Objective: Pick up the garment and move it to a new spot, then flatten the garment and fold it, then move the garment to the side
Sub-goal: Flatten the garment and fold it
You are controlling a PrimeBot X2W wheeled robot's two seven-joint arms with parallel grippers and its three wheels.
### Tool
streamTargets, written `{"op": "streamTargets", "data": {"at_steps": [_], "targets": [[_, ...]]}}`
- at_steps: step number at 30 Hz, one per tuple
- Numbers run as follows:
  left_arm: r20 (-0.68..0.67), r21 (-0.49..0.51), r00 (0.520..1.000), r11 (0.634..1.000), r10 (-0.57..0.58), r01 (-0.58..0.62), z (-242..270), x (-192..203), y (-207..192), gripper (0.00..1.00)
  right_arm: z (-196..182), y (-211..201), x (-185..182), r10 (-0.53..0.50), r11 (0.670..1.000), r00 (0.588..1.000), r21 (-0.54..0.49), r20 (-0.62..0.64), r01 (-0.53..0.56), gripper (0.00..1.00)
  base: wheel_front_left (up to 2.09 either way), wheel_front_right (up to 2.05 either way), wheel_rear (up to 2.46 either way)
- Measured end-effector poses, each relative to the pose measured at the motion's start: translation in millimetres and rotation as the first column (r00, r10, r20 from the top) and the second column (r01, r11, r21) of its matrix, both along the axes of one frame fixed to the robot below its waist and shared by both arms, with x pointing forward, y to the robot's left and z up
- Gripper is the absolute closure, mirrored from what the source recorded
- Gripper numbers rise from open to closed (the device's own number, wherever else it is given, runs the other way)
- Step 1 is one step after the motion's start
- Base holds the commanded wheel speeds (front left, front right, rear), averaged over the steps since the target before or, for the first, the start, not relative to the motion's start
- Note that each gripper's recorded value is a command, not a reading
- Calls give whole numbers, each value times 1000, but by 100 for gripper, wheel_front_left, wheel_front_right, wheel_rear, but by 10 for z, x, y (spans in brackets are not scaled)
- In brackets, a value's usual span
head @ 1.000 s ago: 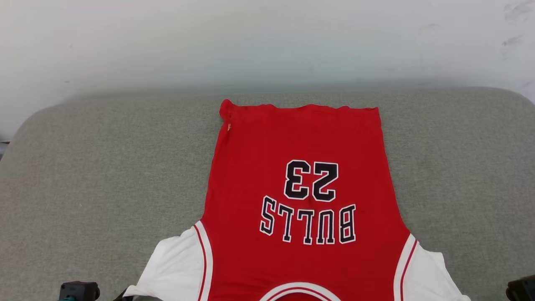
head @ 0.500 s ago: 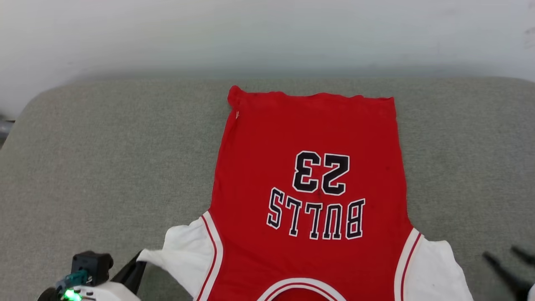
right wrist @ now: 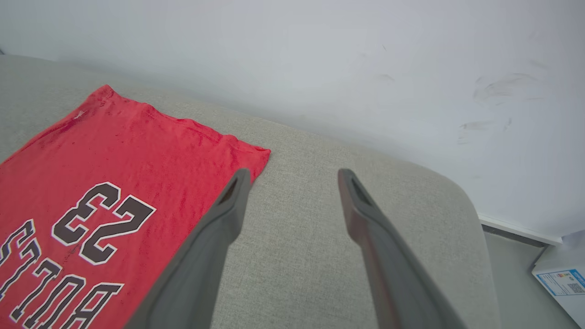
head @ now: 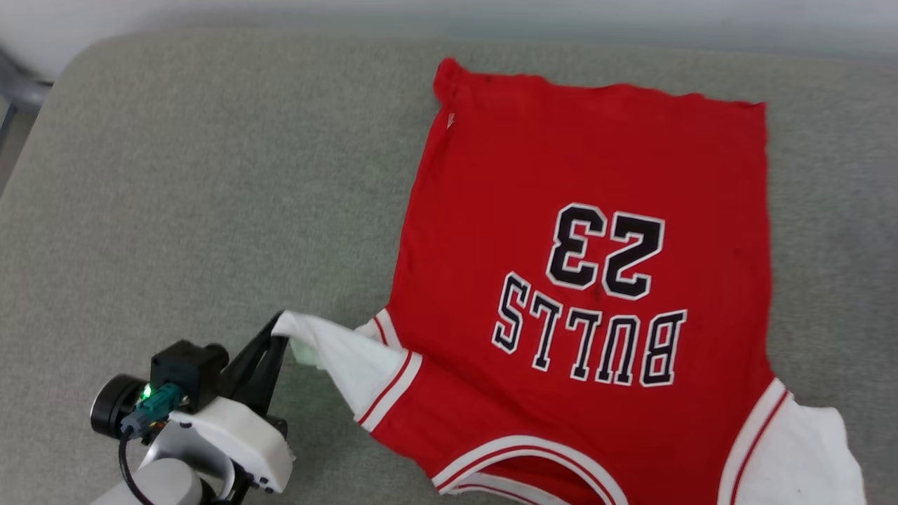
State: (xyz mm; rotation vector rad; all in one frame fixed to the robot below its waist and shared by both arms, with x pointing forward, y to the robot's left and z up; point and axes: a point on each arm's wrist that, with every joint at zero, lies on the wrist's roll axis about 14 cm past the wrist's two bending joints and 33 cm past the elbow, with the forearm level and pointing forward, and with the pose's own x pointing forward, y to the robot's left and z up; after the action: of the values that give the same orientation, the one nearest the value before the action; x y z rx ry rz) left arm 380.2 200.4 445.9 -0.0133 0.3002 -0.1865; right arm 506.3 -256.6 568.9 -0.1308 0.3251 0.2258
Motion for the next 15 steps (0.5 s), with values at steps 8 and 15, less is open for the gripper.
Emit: {"op": "streamTargets", "data": {"at_steps": [8, 15], "targets": [[23, 17, 1000, 1000, 7, -7, -75, 197, -27, 100, -508, 273, 702, 9, 996, 945, -81, -326, -37, 0, 0, 0, 0], [28, 41, 999, 999, 23, -24, -164, 304, 15, 100, -1053, 504, 1058, -17, 996, 840, -83, -542, -33, 0, 0, 0, 0]]}}
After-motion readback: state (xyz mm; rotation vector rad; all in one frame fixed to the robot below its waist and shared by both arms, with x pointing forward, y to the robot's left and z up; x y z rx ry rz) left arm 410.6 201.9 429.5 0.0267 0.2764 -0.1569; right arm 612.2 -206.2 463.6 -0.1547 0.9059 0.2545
